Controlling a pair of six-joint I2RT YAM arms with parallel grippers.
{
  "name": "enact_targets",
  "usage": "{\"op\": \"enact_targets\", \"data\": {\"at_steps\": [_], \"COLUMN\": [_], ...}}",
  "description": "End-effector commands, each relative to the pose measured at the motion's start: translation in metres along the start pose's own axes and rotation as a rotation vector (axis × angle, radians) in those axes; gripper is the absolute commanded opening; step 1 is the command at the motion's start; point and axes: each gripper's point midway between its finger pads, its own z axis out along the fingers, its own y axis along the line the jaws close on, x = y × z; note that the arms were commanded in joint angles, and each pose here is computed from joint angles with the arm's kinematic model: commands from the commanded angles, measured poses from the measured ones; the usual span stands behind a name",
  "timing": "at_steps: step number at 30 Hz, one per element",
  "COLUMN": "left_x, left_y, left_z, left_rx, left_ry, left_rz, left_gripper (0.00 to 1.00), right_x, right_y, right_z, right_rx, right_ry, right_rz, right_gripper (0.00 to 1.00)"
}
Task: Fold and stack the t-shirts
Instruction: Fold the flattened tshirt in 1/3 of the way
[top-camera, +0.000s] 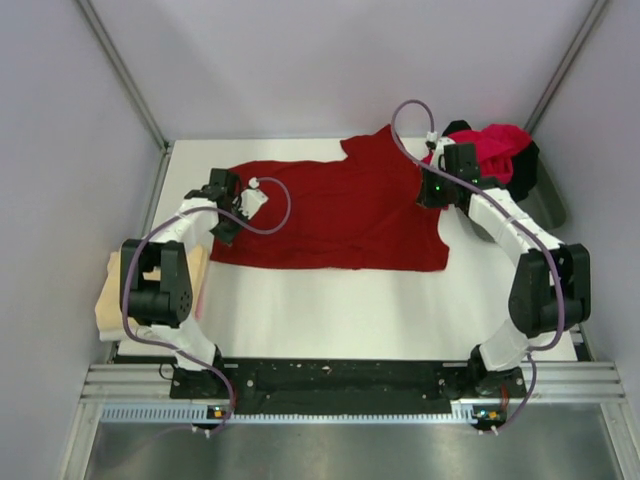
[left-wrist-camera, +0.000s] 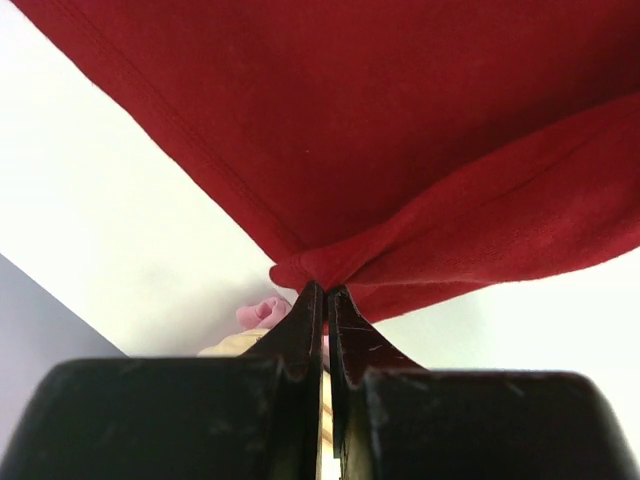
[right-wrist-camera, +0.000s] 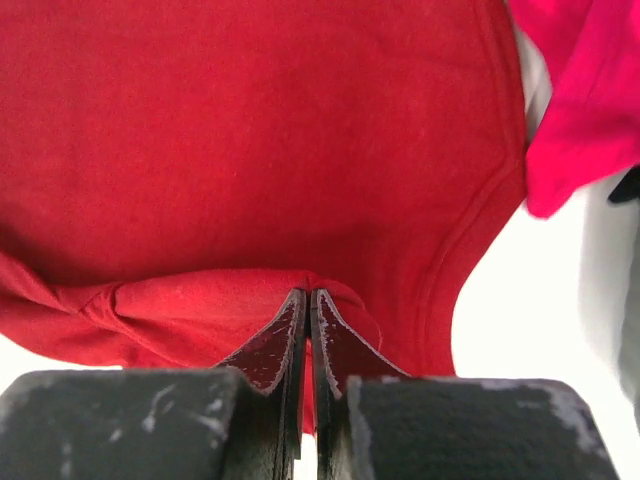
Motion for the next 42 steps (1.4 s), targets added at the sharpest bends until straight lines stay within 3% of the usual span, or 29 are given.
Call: {"op": "enact_targets", "data": {"at_steps": [1, 5, 6, 8, 9, 12, 14, 16, 20, 24, 32, 42], "left_x": [-0.003, 0.007, 0.007, 0.007, 0.002, -0.017, -0.032, -0.040, -0.008, 0.021, 0.005, 0.031], "left_y": [0.023, 0.033, 0.037, 0.046, 0.051, 0.066, 0.069, 0.051, 0.006, 0.011, 0.034, 0.009], "left_z": [0.002, 0.008, 0.009, 0.010, 0.008, -0.006, -0.017, -0.021, -0.006, 0.009, 0.025, 0.039], "left_rx": [-0.046, -0.053, -0.062, -0.088, -0.105, -0.165, -0.194, -0.144, -0.010, -0.066, -0.141, -0.010], "left_ry": [0.007, 0.038, 0.038, 0.039, 0.032, -0.017, -0.055, -0.085, -0.011, 0.088, 0.106, 0.171], "left_rz": [-0.074, -0.099, -0.103, -0.107, -0.107, -0.122, -0.096, 0.019, 0.321, 0.470, 0.488, 0.544], "left_gripper": [0.00, 0.00, 0.04, 0.35, 0.41, 0.47, 0.48, 0.44, 0.35, 0.36, 0.39, 0.40], "right_x": [-0.040, -0.037, -0.037, -0.031, -0.029, -0.029, -0.030, -0.030, -0.030, -0.032, -0.034, -0.038], "right_y": [-0.008, -0.018, -0.018, -0.013, -0.010, -0.008, -0.006, -0.005, -0.003, 0.000, 0.004, 0.000], "right_z": [0.010, 0.015, 0.016, 0.019, 0.020, 0.022, 0.021, 0.020, 0.018, 0.016, 0.012, 0.008], "right_rx": [-0.001, 0.037, 0.035, -0.004, -0.020, -0.032, -0.039, -0.046, -0.052, -0.063, -0.084, -0.061], "right_ry": [-0.089, -0.069, -0.068, -0.051, -0.047, -0.042, -0.044, -0.045, -0.047, -0.053, -0.061, -0.077], "right_rz": [-0.081, -0.085, -0.084, -0.085, -0.083, -0.065, -0.060, -0.060, -0.060, -0.057, -0.057, -0.068], "right_gripper": [0.00, 0.00, 0.00, 0.00, 0.00, 0.00, 0.00, 0.00, 0.00, 0.00, 0.00, 0.00]}}
